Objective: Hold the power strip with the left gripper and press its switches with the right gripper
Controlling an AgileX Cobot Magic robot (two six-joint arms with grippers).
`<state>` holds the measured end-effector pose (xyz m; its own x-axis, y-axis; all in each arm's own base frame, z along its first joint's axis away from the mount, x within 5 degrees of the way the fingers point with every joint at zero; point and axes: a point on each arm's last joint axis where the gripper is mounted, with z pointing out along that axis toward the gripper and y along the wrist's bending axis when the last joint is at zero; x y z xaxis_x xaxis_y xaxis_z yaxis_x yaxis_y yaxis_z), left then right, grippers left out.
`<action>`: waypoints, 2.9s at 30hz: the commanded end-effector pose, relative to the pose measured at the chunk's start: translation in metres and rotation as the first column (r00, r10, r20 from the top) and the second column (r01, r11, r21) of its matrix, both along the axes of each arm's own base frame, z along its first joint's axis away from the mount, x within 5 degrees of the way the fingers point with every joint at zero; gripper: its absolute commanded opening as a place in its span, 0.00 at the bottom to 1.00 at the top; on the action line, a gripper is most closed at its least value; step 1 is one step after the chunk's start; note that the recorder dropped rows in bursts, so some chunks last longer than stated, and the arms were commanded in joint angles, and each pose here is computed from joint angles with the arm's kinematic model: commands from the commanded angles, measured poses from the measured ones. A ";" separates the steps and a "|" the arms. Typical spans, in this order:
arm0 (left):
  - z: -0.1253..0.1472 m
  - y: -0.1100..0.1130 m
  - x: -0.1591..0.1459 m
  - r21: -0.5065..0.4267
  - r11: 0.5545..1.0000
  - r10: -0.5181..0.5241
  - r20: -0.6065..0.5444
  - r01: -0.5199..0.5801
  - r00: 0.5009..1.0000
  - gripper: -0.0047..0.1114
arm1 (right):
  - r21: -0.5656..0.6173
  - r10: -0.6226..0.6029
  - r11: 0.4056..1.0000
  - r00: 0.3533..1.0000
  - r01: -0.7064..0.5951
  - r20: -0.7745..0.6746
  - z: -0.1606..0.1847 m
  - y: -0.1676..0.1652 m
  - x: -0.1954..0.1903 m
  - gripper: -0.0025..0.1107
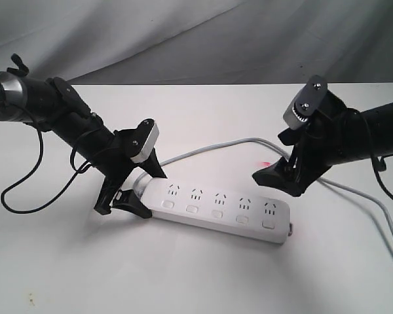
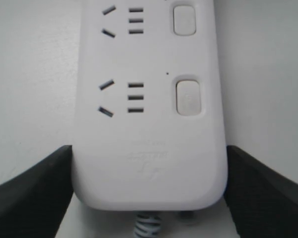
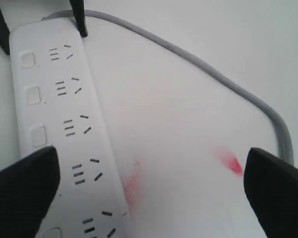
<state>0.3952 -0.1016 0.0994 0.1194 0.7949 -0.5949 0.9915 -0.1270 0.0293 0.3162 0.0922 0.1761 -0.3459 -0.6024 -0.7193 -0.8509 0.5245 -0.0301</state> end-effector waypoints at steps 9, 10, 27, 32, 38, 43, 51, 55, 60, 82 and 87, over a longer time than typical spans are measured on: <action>0.003 -0.002 0.001 -0.012 1.000 0.000 0.000 0.000 1.000 0.35 | -0.072 -0.017 0.997 0.987 0.005 -0.160 -0.052 -0.007 -0.015 0.83; 0.003 -0.002 0.001 -0.012 1.000 0.000 0.000 0.000 1.000 0.35 | -0.083 -0.019 0.997 0.986 0.005 -0.165 -0.057 -0.008 -0.015 0.83; 0.003 -0.002 0.001 -0.012 1.000 0.000 0.000 0.000 1.000 0.35 | -0.205 -0.076 0.978 0.980 0.038 -0.182 -0.083 -0.019 -0.021 0.83; 0.003 -0.002 0.001 -0.012 1.000 0.000 0.000 0.000 1.000 0.35 | -0.219 -0.085 0.975 0.977 0.041 -0.197 -0.090 -0.020 -0.022 0.83; 0.003 -0.002 0.001 -0.012 1.000 0.000 0.000 0.000 1.000 0.35 | -0.243 -0.097 0.969 0.978 0.050 -0.183 -0.091 -0.022 -0.021 0.83; 0.003 -0.002 0.001 -0.012 1.000 0.000 0.000 0.000 1.000 0.35 | -0.274 -0.102 0.961 0.976 0.046 -0.192 -0.092 -0.024 -0.022 0.83; 0.003 -0.002 0.001 -0.012 1.000 0.000 0.000 0.000 1.000 0.35 | -0.279 -0.101 0.959 0.976 0.044 -0.193 -0.092 -0.025 -0.022 0.83; 0.003 -0.002 0.001 -0.012 1.000 0.000 0.000 0.000 1.000 0.35 | -0.286 -0.096 0.957 0.976 0.037 -0.197 -0.093 -0.025 -0.022 0.83; 0.003 -0.002 0.001 -0.012 1.000 0.000 0.000 0.000 1.000 0.35 | -0.334 -0.112 0.942 0.975 0.043 -0.190 -0.094 -0.030 -0.022 0.83; 0.003 -0.002 0.001 -0.012 1.000 0.000 0.000 0.000 1.000 0.35 | 0.036 -0.246 0.969 0.951 0.243 0.190 0.048 -0.019 -0.028 0.83; 0.003 -0.002 0.001 -0.012 1.000 0.000 0.000 0.000 1.000 0.35 | 0.172 -0.318 0.945 0.901 0.277 0.295 0.096 -0.021 -0.046 0.83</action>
